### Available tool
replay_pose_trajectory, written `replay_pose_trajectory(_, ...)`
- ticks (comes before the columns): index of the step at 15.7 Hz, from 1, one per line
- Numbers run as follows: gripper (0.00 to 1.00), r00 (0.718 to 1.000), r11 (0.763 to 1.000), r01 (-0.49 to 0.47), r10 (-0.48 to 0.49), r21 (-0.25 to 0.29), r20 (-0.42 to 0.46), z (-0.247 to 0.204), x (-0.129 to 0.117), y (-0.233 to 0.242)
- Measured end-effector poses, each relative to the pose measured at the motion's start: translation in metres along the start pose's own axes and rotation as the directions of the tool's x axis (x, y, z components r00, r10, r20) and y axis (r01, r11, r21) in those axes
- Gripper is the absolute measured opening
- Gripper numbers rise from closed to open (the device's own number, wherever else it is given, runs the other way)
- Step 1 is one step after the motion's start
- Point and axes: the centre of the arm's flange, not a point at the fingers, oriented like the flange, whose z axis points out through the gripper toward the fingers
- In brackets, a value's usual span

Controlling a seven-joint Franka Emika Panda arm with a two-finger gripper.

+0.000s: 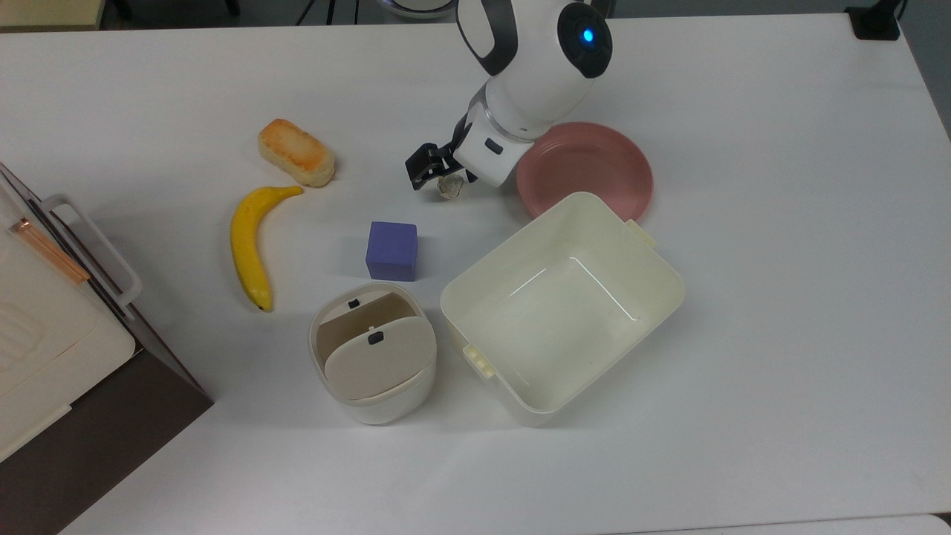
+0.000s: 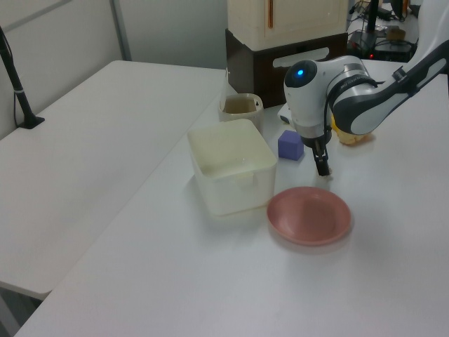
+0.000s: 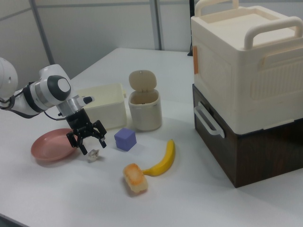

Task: Grab it up and put it in the trash
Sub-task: 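Lower the gripper, close it on the paper ball and lift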

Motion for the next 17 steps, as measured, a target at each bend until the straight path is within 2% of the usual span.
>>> replay_pose_trajectory(6,0.91,1.000,1.000,0.007,-0.007,0.002,0.005,0.003,0.002,-0.004)
replay_pose_trajectory(7,0.85,1.000,1.000,0.009,-0.009,0.002,0.006,0.003,0.002,-0.005)
replay_pose_trajectory(10,0.53,1.000,1.000,0.016,-0.016,0.000,0.007,0.004,0.002,-0.006)
replay_pose_trajectory(11,0.53,0.999,0.999,0.033,-0.033,-0.004,0.007,0.005,0.002,-0.007)
replay_pose_trajectory(15,0.17,0.996,0.996,0.084,-0.084,-0.013,0.010,0.007,0.002,-0.011)
replay_pose_trajectory(17,0.15,0.995,0.995,0.100,-0.100,-0.013,0.010,0.007,0.002,-0.011)
